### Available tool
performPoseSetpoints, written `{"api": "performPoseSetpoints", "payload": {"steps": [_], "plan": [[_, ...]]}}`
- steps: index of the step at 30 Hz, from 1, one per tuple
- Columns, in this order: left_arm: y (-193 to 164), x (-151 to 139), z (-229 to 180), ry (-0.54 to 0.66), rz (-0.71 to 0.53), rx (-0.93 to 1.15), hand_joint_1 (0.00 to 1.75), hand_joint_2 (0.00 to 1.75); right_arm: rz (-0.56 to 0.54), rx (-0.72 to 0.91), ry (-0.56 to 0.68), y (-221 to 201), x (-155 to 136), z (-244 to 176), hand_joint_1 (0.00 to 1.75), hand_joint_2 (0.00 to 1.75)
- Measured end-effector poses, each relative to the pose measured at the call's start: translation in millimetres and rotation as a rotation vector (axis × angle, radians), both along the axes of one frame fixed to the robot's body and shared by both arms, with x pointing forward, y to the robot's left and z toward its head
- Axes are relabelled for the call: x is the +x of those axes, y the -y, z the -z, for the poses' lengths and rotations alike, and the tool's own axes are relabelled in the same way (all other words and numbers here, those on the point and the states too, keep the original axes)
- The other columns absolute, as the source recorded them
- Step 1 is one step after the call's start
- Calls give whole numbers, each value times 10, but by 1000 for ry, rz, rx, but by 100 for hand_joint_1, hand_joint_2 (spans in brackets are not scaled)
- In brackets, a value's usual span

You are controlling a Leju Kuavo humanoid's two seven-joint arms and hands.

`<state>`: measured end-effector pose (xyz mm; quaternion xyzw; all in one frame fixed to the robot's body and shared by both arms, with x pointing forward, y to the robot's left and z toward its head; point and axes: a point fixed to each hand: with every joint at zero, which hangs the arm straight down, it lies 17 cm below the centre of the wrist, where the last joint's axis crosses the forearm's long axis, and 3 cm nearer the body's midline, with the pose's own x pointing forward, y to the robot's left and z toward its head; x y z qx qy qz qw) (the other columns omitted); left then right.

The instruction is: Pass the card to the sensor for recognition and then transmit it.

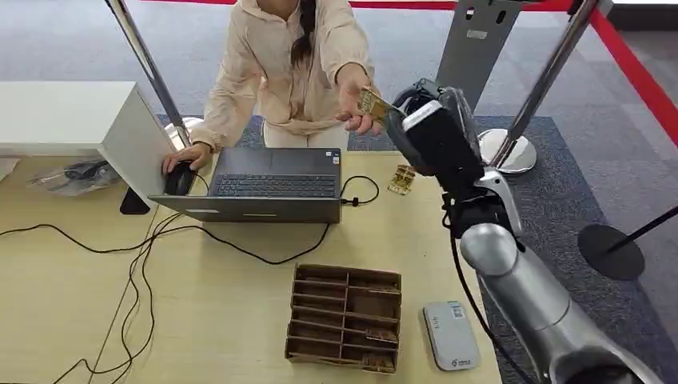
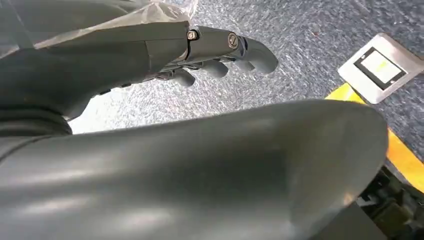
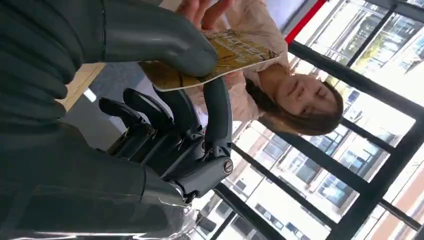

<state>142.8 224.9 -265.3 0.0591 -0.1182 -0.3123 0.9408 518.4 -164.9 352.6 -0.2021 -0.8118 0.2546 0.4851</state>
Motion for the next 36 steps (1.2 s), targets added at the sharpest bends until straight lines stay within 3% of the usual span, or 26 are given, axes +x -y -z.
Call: {"api": "performPoseSetpoints", "payload": {"steps": [7,16,17,19,20,24,25,36], "plan": [[33,-14,-1,-4,24,4,0,0,94,-76,-21,101,215,366,175,175],[42,-26,1,-6,39,7,0,0,125,-120,-86,122,347,753,175,175],[45,-28,1,-6,43,8,0,0,126,-124,-93,112,361,791,152,175],[49,-30,1,-6,45,8,0,0,125,-131,-101,87,373,843,45,175],[52,-32,1,-6,46,8,0,0,125,-134,-103,77,377,860,3,175],[58,-45,3,-11,51,8,0,0,131,-135,-106,62,387,907,0,175],[58,-48,3,-12,51,8,0,0,133,-135,-107,62,388,914,0,0],[56,-83,11,-18,48,8,0,0,169,-76,-53,122,361,765,0,0]]}}
